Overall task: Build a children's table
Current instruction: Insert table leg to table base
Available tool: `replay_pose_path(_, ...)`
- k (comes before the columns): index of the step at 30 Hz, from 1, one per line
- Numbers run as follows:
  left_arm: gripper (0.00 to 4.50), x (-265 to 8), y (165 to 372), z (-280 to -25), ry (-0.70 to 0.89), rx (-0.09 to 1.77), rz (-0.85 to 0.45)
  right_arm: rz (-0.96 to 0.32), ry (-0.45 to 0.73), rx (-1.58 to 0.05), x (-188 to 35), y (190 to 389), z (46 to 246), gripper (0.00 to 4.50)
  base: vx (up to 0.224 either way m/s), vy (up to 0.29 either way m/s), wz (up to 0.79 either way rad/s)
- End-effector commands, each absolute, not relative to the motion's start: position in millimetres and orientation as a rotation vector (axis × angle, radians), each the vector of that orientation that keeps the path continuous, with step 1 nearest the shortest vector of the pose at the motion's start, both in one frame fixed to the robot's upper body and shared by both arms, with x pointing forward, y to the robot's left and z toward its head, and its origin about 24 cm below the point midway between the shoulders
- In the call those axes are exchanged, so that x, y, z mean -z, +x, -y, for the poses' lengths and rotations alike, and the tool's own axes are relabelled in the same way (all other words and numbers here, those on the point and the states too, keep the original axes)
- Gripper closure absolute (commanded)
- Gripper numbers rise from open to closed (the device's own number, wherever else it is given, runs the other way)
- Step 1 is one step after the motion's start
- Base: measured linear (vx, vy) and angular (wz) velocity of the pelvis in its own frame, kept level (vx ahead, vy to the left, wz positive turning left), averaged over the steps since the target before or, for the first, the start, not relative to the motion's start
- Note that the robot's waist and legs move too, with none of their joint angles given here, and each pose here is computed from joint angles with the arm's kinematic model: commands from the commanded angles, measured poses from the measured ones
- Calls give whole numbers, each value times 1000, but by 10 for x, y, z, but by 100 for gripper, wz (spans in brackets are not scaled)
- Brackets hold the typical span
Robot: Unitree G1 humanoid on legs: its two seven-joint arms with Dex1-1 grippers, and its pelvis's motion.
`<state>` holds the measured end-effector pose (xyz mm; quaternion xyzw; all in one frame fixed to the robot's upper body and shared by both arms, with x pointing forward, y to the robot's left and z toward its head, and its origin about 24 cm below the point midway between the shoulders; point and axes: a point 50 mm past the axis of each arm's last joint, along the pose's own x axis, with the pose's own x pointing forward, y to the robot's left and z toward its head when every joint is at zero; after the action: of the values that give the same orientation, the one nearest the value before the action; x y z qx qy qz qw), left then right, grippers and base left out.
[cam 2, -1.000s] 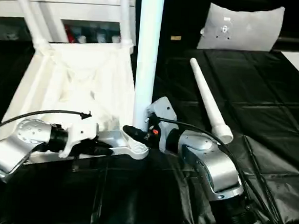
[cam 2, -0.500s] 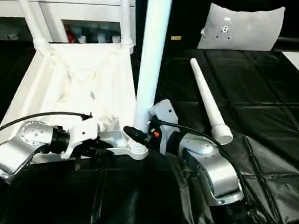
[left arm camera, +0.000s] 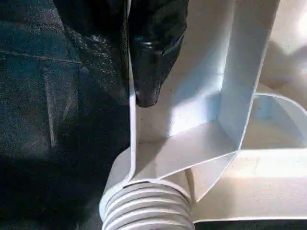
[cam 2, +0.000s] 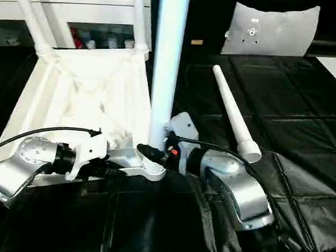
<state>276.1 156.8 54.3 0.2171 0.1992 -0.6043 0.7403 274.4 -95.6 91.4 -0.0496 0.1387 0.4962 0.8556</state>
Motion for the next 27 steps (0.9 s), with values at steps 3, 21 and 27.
replay_pose_path(3, 450, -532, 2728, -1536, 471, 1365, -420, -450, -121, -1084, -686, 2690, 961, 260, 0, 0, 0)
replay_pose_path(21, 450, -545, 2828, -1555, 365, 1257, -382, -447, 98, -937, -249, 2467, 1283, 260, 0, 0, 0)
replay_pose_path(27, 450, -537, 2823, -1561, 402, 1274, -395, -425, -118, -952, -180, 2436, 1302, 260, 0, 0, 0)
